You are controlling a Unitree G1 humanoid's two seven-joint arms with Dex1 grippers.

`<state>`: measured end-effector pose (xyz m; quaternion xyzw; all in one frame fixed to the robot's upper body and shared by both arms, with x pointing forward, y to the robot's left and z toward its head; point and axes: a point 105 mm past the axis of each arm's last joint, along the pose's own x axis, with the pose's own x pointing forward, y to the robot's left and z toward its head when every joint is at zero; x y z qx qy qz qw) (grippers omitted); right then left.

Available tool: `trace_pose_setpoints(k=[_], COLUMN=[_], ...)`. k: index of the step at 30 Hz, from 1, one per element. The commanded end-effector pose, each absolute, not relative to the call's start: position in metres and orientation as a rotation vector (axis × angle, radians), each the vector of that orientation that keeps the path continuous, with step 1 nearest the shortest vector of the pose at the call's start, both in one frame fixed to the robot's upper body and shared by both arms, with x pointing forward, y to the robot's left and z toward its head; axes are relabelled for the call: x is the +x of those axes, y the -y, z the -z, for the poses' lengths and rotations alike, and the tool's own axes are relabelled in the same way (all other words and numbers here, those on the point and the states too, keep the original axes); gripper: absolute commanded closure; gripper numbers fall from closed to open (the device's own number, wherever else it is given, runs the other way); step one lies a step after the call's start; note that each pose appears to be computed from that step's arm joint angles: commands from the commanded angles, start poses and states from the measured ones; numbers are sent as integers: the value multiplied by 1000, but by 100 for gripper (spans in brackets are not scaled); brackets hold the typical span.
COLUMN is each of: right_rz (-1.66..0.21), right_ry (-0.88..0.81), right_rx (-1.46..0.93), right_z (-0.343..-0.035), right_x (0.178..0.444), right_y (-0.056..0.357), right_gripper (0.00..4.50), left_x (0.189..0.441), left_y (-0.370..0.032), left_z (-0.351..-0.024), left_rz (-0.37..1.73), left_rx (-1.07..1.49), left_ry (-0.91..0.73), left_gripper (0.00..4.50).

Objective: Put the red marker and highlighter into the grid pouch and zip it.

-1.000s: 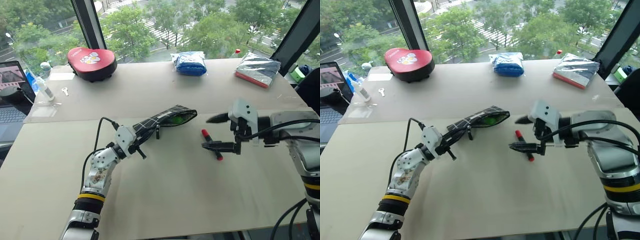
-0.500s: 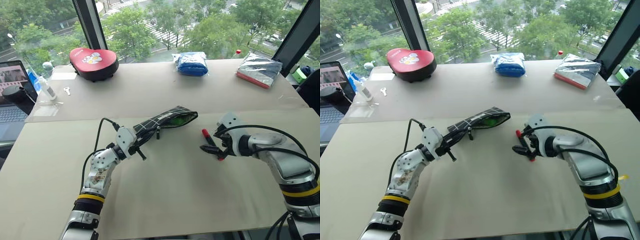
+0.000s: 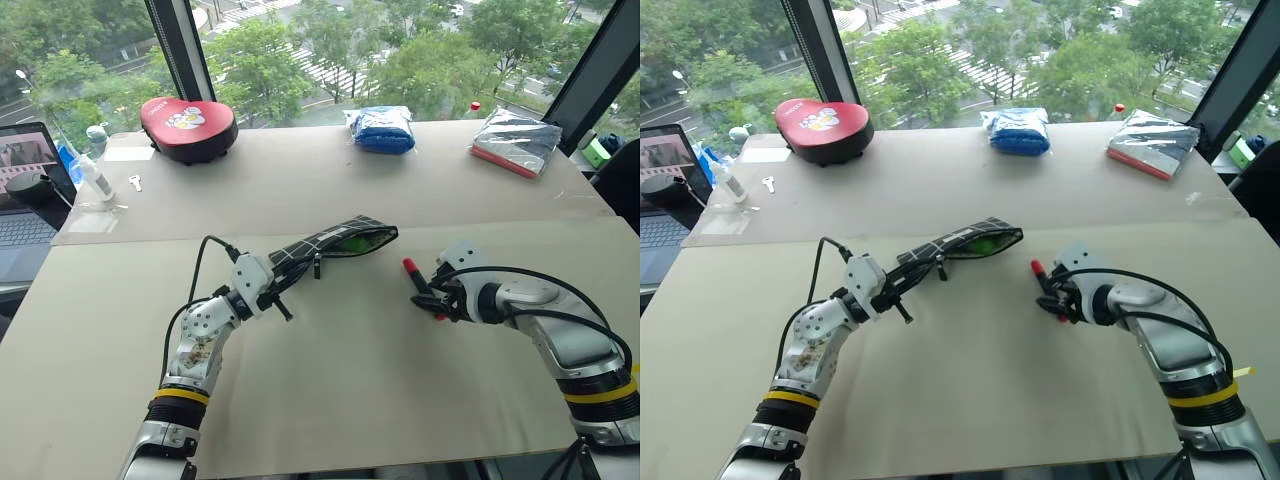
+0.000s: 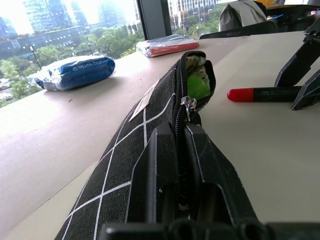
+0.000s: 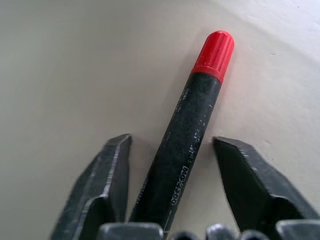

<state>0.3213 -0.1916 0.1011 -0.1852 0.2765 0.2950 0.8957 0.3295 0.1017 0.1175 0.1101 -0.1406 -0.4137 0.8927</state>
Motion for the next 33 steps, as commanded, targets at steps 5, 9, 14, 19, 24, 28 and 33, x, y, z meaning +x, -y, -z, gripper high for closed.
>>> trace_pose_setpoints(k=[5, 9, 14, 19, 24, 28, 33], right_rz=[-597, -614, -661, -865, -1033, -1016, -935], right_ry=[-564, -538, -432, -248, -173, -207, -230], right_rx=[-396, -396, -437, -588, -687, -814, -953], right_z=[-107, -116, -138, -194, -222, -208, -200], right_x=[322, 323, 326, 308, 290, 301, 326], right_y=[198, 193, 185, 169, 144, 133, 135], right_gripper=[403, 403, 403, 403, 403, 403, 403], left_x=[327, 326, 326, 327, 327, 328, 328], left_y=[-100, -99, -99, -98, -98, -95, -94], left_z=[-131, -131, -131, -132, -131, -131, -131], left_rz=[864, 865, 867, 869, 873, 877, 882], left_rx=[248, 249, 251, 254, 254, 251, 252], left_ry=[341, 342, 342, 342, 339, 340, 343], left_gripper=[450, 450, 450, 450, 450, 450, 450])
